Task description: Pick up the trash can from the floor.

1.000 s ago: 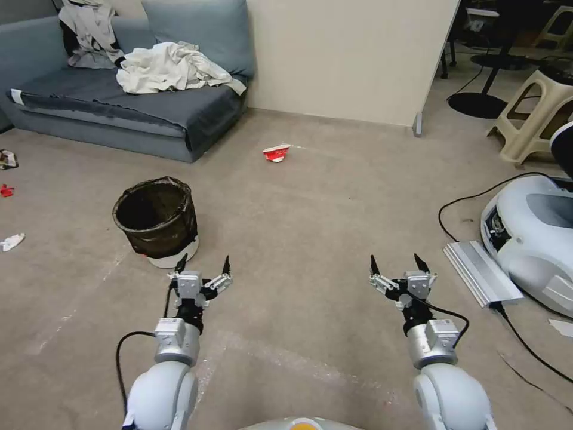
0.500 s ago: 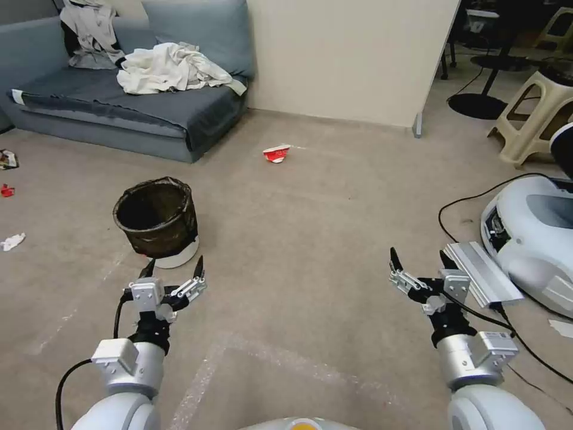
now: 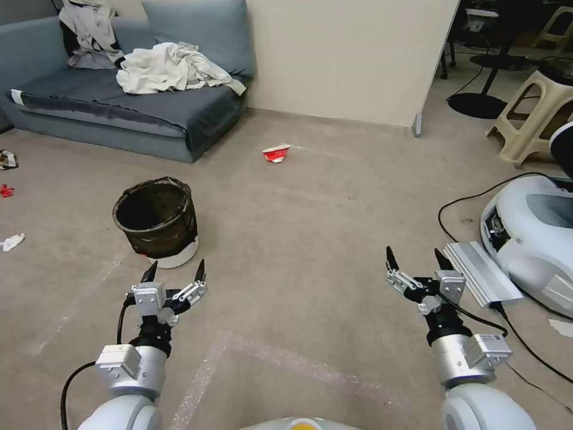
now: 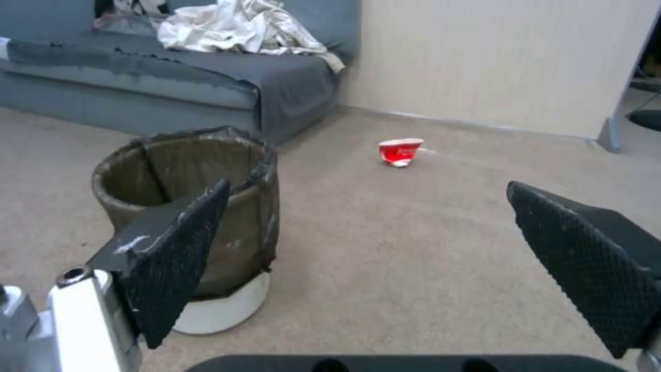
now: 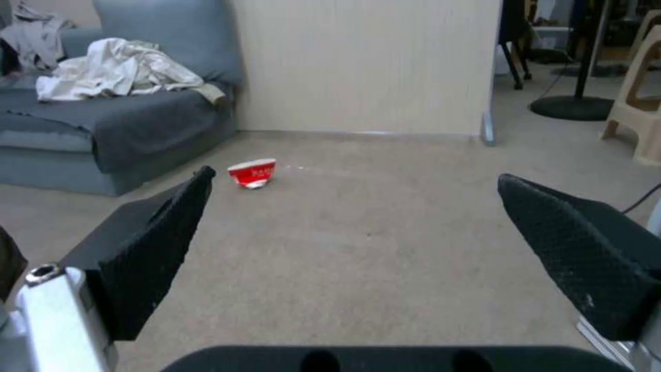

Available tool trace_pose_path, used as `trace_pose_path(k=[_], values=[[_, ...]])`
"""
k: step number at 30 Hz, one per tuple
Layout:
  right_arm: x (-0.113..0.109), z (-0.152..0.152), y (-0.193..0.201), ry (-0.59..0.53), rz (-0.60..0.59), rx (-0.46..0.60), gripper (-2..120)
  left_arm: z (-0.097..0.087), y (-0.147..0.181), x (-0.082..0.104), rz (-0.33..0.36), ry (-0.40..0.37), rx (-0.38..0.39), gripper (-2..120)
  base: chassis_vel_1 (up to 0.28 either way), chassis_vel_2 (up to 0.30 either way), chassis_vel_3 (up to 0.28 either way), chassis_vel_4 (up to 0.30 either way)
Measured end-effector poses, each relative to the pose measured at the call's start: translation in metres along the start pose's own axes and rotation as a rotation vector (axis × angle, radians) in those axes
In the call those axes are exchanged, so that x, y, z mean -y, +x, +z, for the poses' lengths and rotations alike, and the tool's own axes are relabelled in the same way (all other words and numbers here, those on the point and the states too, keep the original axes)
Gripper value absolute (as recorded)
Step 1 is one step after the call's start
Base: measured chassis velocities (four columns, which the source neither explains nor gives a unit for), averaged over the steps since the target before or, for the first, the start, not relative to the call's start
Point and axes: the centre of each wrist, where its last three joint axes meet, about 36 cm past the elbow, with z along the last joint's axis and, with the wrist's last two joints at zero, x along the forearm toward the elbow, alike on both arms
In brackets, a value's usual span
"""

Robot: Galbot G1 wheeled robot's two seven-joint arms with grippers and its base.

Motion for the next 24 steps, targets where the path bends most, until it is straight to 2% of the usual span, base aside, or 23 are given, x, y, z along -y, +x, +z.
trace_pose_path(k=[24], values=[[0.0025, 0.0013, -0.0037, -0.004, -0.016, 0.021, 100, -0.0011, 0.0016, -0.0046, -0.015, -0.01, 0.016, 100, 0.038, 0.041, 0.045, 0.046]])
